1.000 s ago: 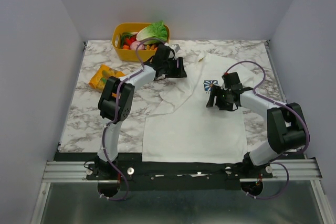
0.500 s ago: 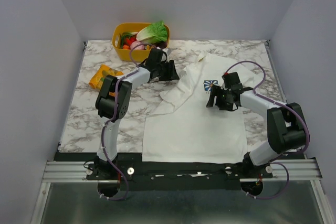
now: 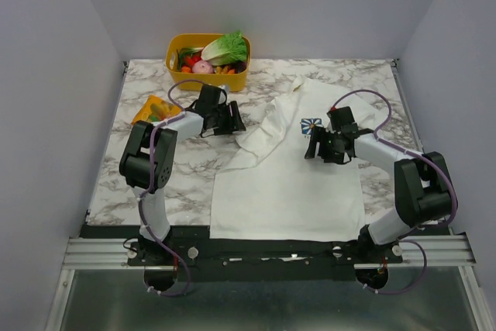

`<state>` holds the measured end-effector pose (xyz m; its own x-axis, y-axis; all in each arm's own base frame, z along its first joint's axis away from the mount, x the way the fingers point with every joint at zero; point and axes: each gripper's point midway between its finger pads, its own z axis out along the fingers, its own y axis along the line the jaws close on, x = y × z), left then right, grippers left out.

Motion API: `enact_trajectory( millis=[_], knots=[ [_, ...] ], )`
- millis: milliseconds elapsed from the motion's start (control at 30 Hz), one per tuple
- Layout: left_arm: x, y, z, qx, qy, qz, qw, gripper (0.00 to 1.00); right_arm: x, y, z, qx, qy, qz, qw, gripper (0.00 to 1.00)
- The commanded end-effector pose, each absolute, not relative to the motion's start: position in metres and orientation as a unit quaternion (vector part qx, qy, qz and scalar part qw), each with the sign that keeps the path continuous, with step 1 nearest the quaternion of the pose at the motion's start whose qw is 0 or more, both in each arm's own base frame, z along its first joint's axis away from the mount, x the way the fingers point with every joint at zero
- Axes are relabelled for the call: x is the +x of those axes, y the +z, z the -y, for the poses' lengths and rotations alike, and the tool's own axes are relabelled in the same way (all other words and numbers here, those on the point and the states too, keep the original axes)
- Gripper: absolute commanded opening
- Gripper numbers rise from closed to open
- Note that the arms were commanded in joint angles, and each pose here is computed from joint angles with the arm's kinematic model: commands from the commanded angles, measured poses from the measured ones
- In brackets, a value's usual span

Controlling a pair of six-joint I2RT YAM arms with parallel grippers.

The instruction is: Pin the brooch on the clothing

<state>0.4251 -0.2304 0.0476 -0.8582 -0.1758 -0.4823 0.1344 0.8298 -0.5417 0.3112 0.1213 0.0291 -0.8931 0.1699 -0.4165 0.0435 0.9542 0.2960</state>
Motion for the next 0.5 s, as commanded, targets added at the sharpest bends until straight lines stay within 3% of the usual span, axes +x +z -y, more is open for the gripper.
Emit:
enact_trajectory(
  millis=[0, 233, 467],
  knots=[
    [0.41, 0.056, 0.202, -0.033, -0.248, -0.925, 0.287, 0.68, 0.3, 0.022, -0.12, 0.046, 0.138, -0.966, 0.213, 0.8],
    [0.392, 0.048, 0.207, -0.046, -0.287, -0.923, 0.252, 0.66, 0.299, 0.024, -0.119, 0.046, 0.138, -0.966, 0.215, 0.8],
    [0.391, 0.038, 0.221, -0.048, -0.324, -0.915, 0.235, 0.56, 0.299, 0.025, -0.119, 0.046, 0.138, -0.966, 0.215, 0.8]
  ],
)
